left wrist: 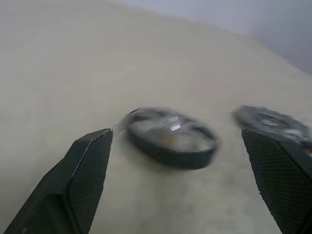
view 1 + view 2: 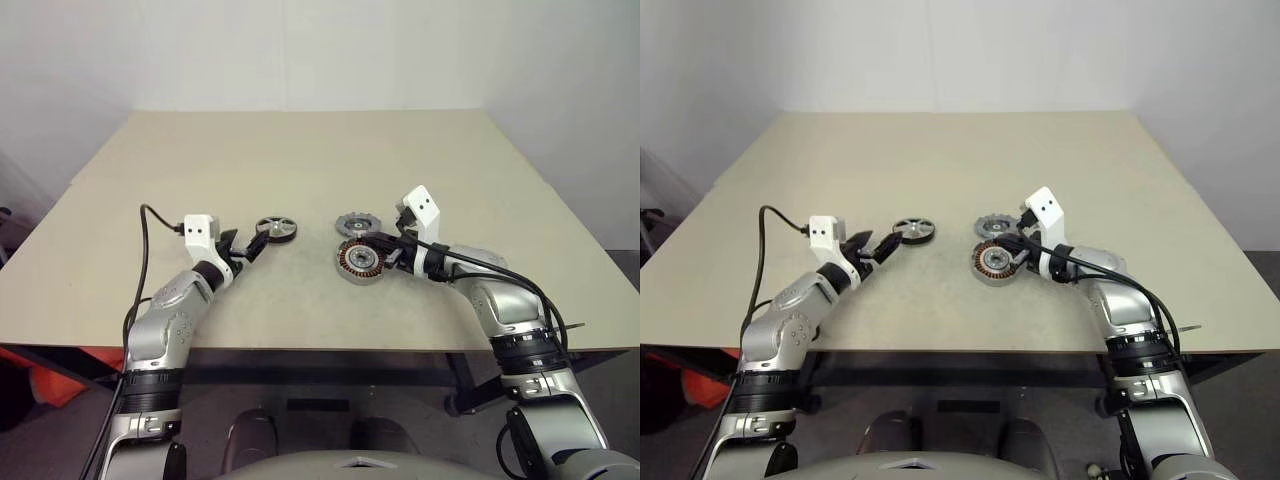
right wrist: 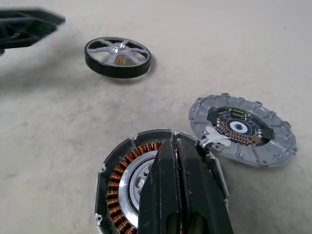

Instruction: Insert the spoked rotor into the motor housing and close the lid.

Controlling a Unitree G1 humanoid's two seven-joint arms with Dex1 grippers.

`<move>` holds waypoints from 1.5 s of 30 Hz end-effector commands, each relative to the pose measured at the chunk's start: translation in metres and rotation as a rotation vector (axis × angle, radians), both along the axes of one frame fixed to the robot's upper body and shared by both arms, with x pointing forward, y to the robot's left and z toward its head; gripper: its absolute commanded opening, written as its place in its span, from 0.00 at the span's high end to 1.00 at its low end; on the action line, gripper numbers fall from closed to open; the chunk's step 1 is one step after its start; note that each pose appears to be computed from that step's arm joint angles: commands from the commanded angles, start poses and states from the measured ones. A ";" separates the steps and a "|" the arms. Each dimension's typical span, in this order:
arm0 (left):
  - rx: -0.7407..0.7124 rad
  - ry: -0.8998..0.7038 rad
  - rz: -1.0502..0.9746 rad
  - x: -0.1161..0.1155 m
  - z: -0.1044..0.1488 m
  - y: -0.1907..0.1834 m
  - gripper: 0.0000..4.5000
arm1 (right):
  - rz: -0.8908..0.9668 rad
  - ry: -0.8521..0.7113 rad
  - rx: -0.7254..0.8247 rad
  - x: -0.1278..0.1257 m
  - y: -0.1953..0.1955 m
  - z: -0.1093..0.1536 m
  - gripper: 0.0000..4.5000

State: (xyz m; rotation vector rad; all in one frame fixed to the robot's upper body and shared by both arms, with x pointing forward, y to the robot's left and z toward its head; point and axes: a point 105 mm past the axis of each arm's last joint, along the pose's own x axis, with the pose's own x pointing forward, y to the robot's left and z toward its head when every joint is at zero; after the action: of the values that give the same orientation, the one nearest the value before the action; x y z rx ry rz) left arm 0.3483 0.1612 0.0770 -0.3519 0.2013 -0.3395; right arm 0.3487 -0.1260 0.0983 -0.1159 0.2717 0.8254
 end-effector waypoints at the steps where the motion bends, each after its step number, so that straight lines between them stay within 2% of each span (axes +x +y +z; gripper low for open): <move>1: -0.098 0.071 0.048 0.006 -0.003 0.002 0.00 | 0.015 -0.067 0.024 0.002 0.005 0.020 0.99; 6: -0.269 0.180 0.080 0.012 -0.013 -0.003 0.00 | 0.019 -0.072 0.029 0.002 0.007 0.021 0.99; 12: -0.485 0.223 0.069 0.029 -0.006 -0.019 0.00 | 0.022 -0.075 0.028 0.001 0.007 0.021 0.99; 17: -0.570 0.284 0.057 0.047 -0.006 -0.036 0.00 | 0.024 -0.082 0.028 0.002 0.009 0.023 0.99; 22: -0.594 0.355 0.088 0.055 -0.018 -0.041 0.00 | 0.023 -0.087 0.030 0.002 0.009 0.024 0.99; 25: -0.608 0.384 0.101 0.054 -0.025 -0.043 0.14 | 0.016 -0.089 0.030 0.003 0.008 0.024 1.00; 29: -0.615 0.395 0.089 0.050 -0.028 -0.045 0.45 | 0.011 -0.088 0.030 0.003 0.008 0.023 1.00; 33: -0.616 0.400 0.082 0.046 -0.030 -0.044 0.45 | 0.010 -0.090 0.030 0.003 0.009 0.023 1.00; 35: -0.616 0.404 0.085 0.044 -0.032 -0.043 0.52 | 0.009 -0.092 0.029 0.004 0.008 0.024 1.00; 39: -0.617 0.410 0.085 0.043 -0.034 -0.041 0.80 | 0.002 -0.096 0.027 0.005 0.008 0.024 1.00; 40: -0.618 0.415 0.086 0.042 -0.035 -0.041 0.84 | -0.002 -0.100 0.026 0.005 0.007 0.025 1.00; 42: -0.617 0.422 0.086 0.042 -0.036 -0.041 0.88 | -0.008 -0.105 0.026 0.006 0.006 0.026 1.00; 45: -0.625 0.424 0.075 0.042 -0.036 -0.043 0.88 | -0.029 -0.119 0.023 0.006 0.001 0.028 1.00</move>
State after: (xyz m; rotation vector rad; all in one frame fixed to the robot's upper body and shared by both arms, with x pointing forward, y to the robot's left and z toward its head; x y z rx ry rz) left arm 0.3973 0.1189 0.0602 -1.0734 0.4183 -0.2764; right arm 0.3513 -0.1243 0.1008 -0.1114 0.2498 0.8004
